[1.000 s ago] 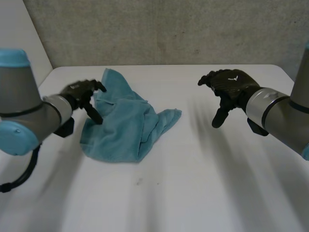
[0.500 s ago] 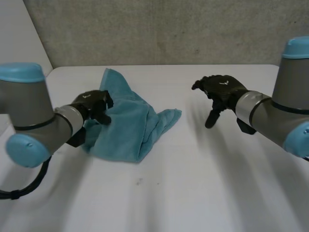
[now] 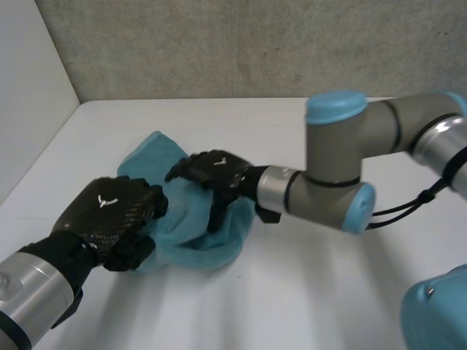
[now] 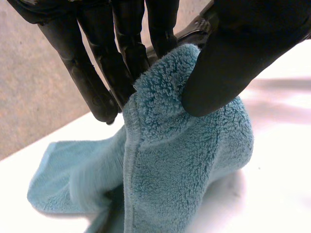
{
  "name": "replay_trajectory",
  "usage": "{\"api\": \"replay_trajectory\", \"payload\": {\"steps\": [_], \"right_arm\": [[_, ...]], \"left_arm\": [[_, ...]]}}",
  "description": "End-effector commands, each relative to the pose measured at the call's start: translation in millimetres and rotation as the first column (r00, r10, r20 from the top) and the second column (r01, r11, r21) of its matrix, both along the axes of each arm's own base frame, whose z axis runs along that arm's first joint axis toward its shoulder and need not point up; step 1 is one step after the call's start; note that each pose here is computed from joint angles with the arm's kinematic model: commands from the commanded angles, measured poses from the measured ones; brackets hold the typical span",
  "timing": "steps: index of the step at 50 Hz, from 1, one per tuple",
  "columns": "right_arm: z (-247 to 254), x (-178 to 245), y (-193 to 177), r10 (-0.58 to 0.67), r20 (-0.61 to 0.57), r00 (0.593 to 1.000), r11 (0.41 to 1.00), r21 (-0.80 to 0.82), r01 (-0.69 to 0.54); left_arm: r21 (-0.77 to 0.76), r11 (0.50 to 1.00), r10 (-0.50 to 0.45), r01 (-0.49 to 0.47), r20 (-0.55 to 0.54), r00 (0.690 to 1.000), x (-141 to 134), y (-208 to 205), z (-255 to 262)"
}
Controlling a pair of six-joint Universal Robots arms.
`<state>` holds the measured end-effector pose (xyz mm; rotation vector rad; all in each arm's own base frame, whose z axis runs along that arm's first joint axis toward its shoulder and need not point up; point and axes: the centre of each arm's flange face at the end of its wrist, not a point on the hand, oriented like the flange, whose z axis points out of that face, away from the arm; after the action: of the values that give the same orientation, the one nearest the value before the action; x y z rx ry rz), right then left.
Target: Fold the laundry
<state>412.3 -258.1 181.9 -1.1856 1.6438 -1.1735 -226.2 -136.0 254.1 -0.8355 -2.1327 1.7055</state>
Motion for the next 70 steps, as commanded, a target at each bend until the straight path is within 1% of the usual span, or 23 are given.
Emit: {"api": "replay_trajectory", "payload": {"steps": [1,6,9,14,17,20,21,23,24,26,28,31,32,33,34,37,38,42,50,55,60,67,70], "right_arm": [[9.5,4.7,-24.7,-0.304,-0.007,0.953,0.938,-0.180,0.298],[67.9,-14.9,-35.2,-0.482,0.096,0.871,0.827,-0.279,0.488],[99.2,-44.8,-36.3,-0.548,0.121,0.828,0.777,-0.294,0.557],[132.3,-94.4,-15.5,-0.592,0.104,0.799,0.726,-0.363,0.585],[129.2,-107.6,8.5,-0.584,0.033,0.811,0.729,-0.419,0.541],[108.1,-124.7,37.5,-0.571,-0.115,0.813,0.749,-0.477,0.459],[108.1,-124.8,37.6,-0.571,-0.115,0.813,0.749,-0.477,0.459],[72.8,-145.5,73.8,-0.502,-0.361,0.786,0.830,-0.456,0.321],[72.6,-145.7,74.0,-0.502,-0.362,0.786,0.831,-0.455,0.321],[60.9,-150.2,89.2,-0.439,-0.456,0.775,0.878,-0.400,0.262],[58.7,-146.1,103.2,-0.368,-0.483,0.795,0.916,-0.334,0.221],[63.9,-138.0,107.0,-0.333,-0.434,0.837,0.931,-0.293,0.218],[63.9,-138.0,107.0,-0.333,-0.434,0.837,0.931,-0.293,0.218],[67.9,-135.5,104.6,-0.338,-0.408,0.848,0.928,-0.296,0.227],[81.4,-129.6,90.5,-0.385,-0.314,0.868,0.905,-0.312,0.289],[90.4,-130.7,67.4,-0.453,-0.229,0.862,0.870,-0.322,0.372],[93.0,-136.3,48.4,-0.503,-0.187,0.844,0.842,-0.325,0.430],[86.1,-146.1,11.0,-0.580,-0.138,0.802,0.791,-0.332,0.515],[69.8,-144.6,-3.4,-0.574,-0.158,0.804,0.797,-0.333,0.504],[45.9,-133.0,-14.2,-0.509,-0.214,0.833,0.837,-0.348,0.422],[34.9,-120.0,-18.5,-0.378,-0.251,0.891,0.871,-0.423,0.250],[12.1,-91.0,-14.1,-0.220,-0.313,0.924,0.881,-0.471,0.050],[2.1,-79.6,-9.5,-0.182,-0.338,0.924,0.888,-0.460,0.007]], "left_arm": [[0.038,0.997,0.063,-0.064,0.015,0.998,9.5,-11.6,-6.4],[-0.026,0.989,0.146,-0.147,-0.021,0.989,19.2,-43.1,5.2],[-0.058,0.987,0.147,-0.149,-0.036,0.988,15.7,-56.1,7.6],[-0.121,0.983,0.128,-0.136,-0.074,0.989,1.2,-84.8,8.1],[-0.122,0.985,0.111,-0.119,-0.073,0.991,-7.6,-93.2,2.2],[-0.108,0.989,0.092,-0.099,-0.066,0.994,-17.7,-100.6,-7.6],[-0.098,0.991,0.083,-0.088,-0.055,0.995,-23.2,-104.0,-14.3],[-0.074,0.994,0.072,-0.075,-0.041,0.997,-29.5,-107.3,-24.6],[-0.060,0.995,0.073,-0.075,-0.029,0.997,-31.3,-108.4,-30.8],[-0.047,0.996,0.074,-0.075,-0.016,0.997,-33.3,-107.8,-36.5],[-0.030,0.997,0.071,-0.071,-0.005,0.997,-35.7,-105.5,-42.9],[-0.013,0.997,0.074,-0.074,0.006,0.997,-35.8,-103.6,-49.2],[-0.011,0.997,0.074,-0.074,0.008,0.997,-35.8,-102.7,-50.0],[-0.011,0.997,0.075,-0.075,0.008,0.997,-35.6,-102.8,-50.0],[-0.004,0.997,0.072,-0.072,0.012,0.997,-35.9,-100.2,-50.7],[0.007,0.998,0.057,-0.057,0.016,0.998,-36.8,-93.8,-52.4],[0.010,0.998,0.055,-0.055,0.018,0.998,-36.6,-92.2,-53.1],[0.014,0.999,0.037,-0.037,0.020,0.999,-37.4,-80.4,-52.4],[0.009,1.000,0.026,-0.026,0.019,0.999,-30.7,-60.4,-46.6],[0.028,0.999,0.021,-0.021,0.028,0.999,-25.2,-47.3,-46.2],[0.039,0.999,0.017,-0.018,0.035,0.999,-20.8,-36.1,-47.4],[0.060,0.998,0.017,-0.020,0.044,0.999,-19.1,-33.3,-53.6],[0.070,0.997,0.020,-0.023,0.049,0.999,-18.7,-34.4,-56.7]]}}
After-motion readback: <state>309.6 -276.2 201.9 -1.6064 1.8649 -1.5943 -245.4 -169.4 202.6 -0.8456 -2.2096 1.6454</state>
